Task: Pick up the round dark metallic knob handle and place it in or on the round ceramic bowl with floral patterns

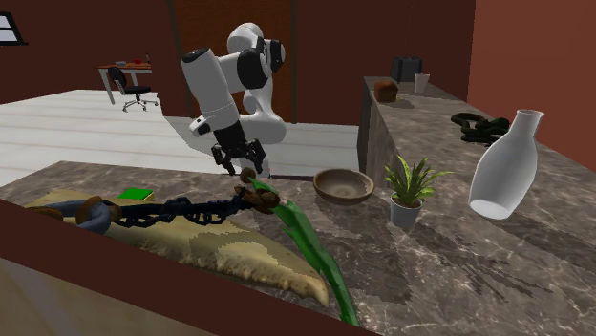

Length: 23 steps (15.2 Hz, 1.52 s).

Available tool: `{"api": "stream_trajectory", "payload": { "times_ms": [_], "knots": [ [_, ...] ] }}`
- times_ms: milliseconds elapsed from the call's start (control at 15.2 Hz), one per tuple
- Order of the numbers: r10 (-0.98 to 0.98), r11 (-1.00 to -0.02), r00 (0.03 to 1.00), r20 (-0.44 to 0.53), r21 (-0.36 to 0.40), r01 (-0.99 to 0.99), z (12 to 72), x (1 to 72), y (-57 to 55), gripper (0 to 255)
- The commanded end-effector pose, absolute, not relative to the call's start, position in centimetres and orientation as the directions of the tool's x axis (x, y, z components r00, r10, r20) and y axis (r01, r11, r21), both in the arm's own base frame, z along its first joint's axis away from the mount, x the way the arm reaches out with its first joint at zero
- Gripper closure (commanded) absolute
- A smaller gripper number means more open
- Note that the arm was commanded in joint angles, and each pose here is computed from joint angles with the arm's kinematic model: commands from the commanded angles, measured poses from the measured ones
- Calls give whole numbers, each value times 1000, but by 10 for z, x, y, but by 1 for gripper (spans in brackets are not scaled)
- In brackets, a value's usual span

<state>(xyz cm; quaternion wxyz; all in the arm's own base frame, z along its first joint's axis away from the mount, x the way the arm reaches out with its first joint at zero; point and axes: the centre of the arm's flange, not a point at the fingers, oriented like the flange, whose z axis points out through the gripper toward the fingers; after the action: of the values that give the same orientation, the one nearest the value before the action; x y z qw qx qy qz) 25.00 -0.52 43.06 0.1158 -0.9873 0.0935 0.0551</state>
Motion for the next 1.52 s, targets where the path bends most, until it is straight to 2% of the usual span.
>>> {"api": "stream_trajectory", "payload": {
  "times_ms": [0,594,1452],
  "knots": [
    [-172,-956,976,-131,-218,-197,431,250,-5,255],
    [-172,-956,976,-131,-218,-197,431,250,-5,255],
    [-172,-956,976,-131,-218,-197,499,250,-5,255]
  ]
}}
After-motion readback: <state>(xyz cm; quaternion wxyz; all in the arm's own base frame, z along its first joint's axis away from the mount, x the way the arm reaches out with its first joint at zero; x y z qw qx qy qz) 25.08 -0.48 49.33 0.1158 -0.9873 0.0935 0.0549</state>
